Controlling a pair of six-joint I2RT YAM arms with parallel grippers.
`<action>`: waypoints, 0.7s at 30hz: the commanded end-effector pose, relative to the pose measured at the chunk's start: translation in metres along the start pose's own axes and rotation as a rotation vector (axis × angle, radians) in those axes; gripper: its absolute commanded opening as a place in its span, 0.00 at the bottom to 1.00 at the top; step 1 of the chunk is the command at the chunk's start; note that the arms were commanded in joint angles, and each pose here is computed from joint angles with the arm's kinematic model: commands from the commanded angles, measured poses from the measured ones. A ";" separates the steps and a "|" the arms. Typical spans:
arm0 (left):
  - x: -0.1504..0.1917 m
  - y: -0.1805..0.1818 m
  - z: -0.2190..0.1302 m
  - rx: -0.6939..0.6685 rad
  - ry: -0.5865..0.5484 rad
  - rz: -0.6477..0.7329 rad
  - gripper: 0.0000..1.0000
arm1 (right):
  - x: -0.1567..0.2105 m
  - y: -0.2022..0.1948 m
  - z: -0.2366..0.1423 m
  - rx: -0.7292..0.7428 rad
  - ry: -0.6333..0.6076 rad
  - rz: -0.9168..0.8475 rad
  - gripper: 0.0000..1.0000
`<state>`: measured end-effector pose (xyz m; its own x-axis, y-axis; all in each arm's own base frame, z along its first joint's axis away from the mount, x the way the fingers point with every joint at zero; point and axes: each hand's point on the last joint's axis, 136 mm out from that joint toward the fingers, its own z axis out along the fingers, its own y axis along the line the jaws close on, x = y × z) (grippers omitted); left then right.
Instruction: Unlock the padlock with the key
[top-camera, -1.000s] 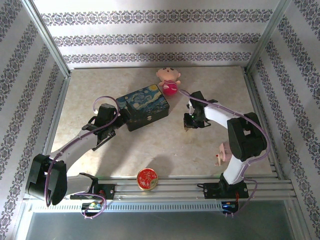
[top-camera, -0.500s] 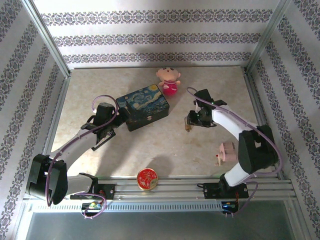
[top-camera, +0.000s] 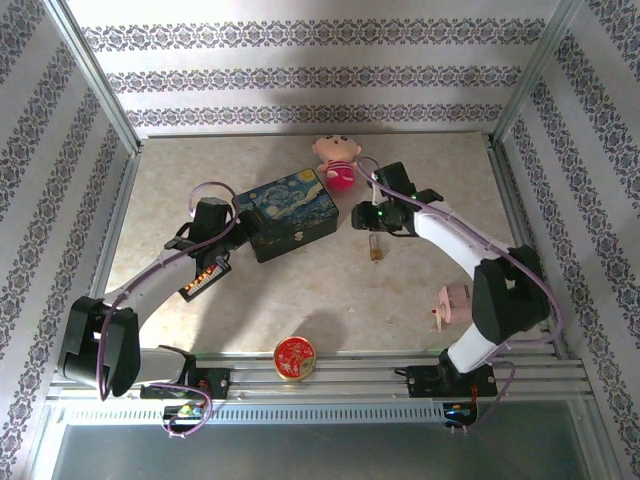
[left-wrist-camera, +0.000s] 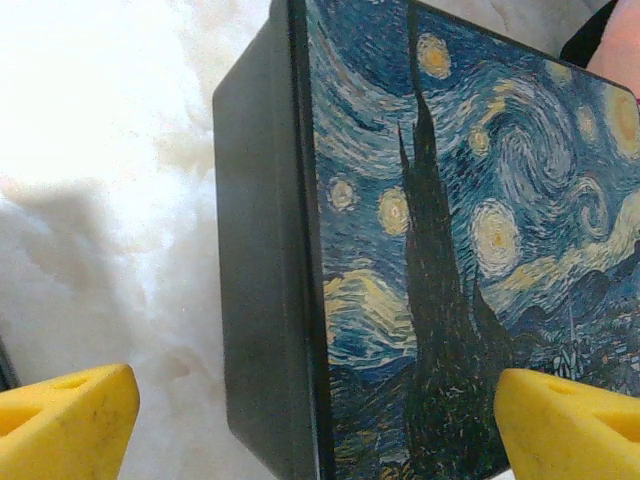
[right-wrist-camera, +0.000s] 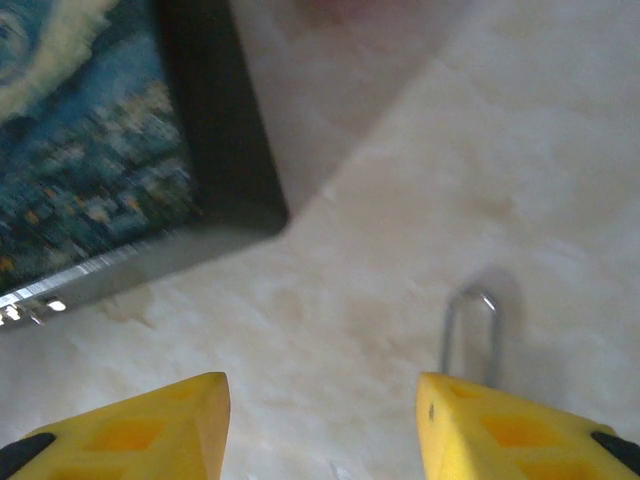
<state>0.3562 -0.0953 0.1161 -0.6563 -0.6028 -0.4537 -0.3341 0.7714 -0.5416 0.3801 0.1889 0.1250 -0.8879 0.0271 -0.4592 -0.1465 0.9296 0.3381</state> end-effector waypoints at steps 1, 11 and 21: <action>-0.016 -0.008 0.001 0.028 -0.029 0.013 0.88 | -0.028 0.030 0.013 -0.095 -0.048 -0.064 0.51; -0.024 -0.011 0.019 0.003 0.011 0.079 0.84 | -0.060 0.055 0.068 -0.165 -0.016 -0.068 0.49; -0.017 -0.024 0.040 0.047 0.085 0.124 0.68 | -0.030 0.065 0.078 -0.199 0.044 -0.059 0.35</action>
<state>0.3942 -0.1078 0.1034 -0.7378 -0.5028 -0.4503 -0.2578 0.8265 -0.5005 0.4493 0.2650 0.0979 -0.8818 -0.0241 -0.4710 -0.2592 0.8591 0.4413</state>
